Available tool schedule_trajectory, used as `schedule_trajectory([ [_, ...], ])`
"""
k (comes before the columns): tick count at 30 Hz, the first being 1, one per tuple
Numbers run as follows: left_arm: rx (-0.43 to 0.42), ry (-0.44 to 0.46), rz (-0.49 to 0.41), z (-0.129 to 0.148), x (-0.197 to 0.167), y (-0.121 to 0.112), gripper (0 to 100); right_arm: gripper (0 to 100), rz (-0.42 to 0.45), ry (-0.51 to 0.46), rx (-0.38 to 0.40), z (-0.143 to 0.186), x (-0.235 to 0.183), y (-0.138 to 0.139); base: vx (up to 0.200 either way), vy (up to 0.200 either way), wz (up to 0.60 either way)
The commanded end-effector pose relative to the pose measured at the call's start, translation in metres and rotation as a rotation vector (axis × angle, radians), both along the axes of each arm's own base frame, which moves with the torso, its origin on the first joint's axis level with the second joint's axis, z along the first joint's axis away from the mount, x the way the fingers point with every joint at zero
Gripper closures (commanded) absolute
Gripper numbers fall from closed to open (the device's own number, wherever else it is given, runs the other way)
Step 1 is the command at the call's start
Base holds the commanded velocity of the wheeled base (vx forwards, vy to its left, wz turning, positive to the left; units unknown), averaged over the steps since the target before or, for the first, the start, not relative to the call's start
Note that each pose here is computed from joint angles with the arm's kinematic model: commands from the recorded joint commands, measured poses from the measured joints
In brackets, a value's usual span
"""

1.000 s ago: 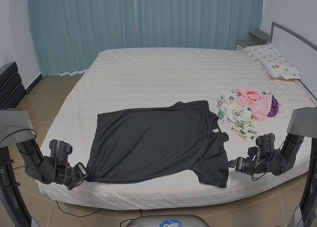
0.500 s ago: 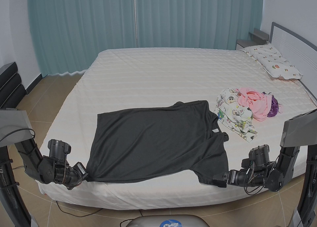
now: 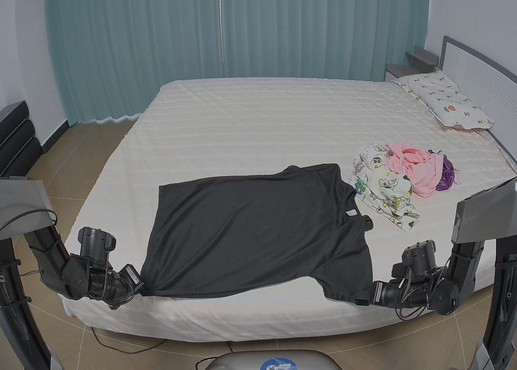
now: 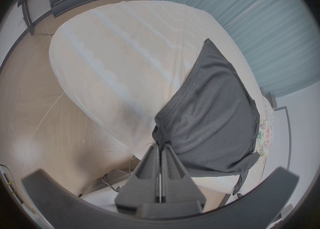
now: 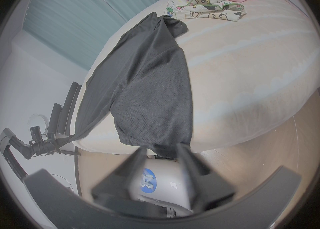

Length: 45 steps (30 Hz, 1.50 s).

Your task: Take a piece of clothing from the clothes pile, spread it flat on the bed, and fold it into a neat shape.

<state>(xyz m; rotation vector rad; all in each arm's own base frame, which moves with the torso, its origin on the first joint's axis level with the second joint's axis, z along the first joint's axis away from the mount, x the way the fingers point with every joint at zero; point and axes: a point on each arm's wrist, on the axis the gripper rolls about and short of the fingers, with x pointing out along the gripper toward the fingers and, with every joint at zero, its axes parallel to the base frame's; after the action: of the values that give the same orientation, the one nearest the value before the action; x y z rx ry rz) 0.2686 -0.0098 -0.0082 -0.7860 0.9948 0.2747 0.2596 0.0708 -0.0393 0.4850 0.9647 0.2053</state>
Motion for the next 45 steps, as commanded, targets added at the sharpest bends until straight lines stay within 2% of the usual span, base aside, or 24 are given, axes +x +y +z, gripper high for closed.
schedule_trajectory([
  [1, 0.0, -0.003, 0.001, 0.001, 0.0, 0.0, 100, 100, -0.046, -0.008, 0.019, 0.01, -0.003, -0.011, 0.0, 0.0, 0.0],
  [6, 0.0, 0.0, 0.001, 0.0, -0.001, 0.0, 100, 100, -0.059, 0.004, 0.069, 0.023, -0.017, -0.018, 0.0, 0.0, 0.0],
  [9, 0.0, 0.002, 0.001, 0.0, -0.002, 0.0, 100, 100, -0.057, 0.016, 0.06, 0.023, -0.023, -0.021, 0.0, 0.0, 0.0],
  [15, 0.002, 0.003, 0.0, 0.0, -0.002, 0.0, 100, 100, -0.061, -0.011, 0.053, 0.019, -0.009, -0.021, 0.0, 0.0, 0.0],
  [16, 0.002, 0.003, 0.0, 0.0, -0.002, 0.0, 100, 0, -0.061, -0.012, 0.053, 0.018, -0.007, -0.021, 0.0, 0.0, 0.0],
  [22, 0.002, 0.005, 0.0, 0.0, -0.002, 0.0, 100, 0, -0.031, -0.042, 0.027, 0.002, 0.017, -0.017, 0.0, 0.0, 0.0],
  [27, 0.003, 0.006, -0.001, 0.0, -0.002, 0.0, 100, 0, -0.051, -0.14, 0.044, 0.007, 0.054, -0.024, 0.0, 0.0, 0.0],
  [39, 0.003, 0.004, -0.001, 0.0, -0.002, 0.0, 100, 0, 0.009, -0.135, 0.063, -0.014, 0.083, -0.016, 0.0, 0.0, 0.0],
  [40, 0.002, 0.005, 0.0, 0.0, -0.002, 0.0, 100, 100, 0.015, -0.132, 0.06, -0.015, 0.083, -0.015, 0.0, 0.0, 0.0],
  [45, 0.002, 0.005, -0.001, 0.0, -0.002, 0.0, 100, 100, 0.041, -0.132, 0.032, -0.015, 0.083, -0.016, 0.0, 0.0, 0.0],
])
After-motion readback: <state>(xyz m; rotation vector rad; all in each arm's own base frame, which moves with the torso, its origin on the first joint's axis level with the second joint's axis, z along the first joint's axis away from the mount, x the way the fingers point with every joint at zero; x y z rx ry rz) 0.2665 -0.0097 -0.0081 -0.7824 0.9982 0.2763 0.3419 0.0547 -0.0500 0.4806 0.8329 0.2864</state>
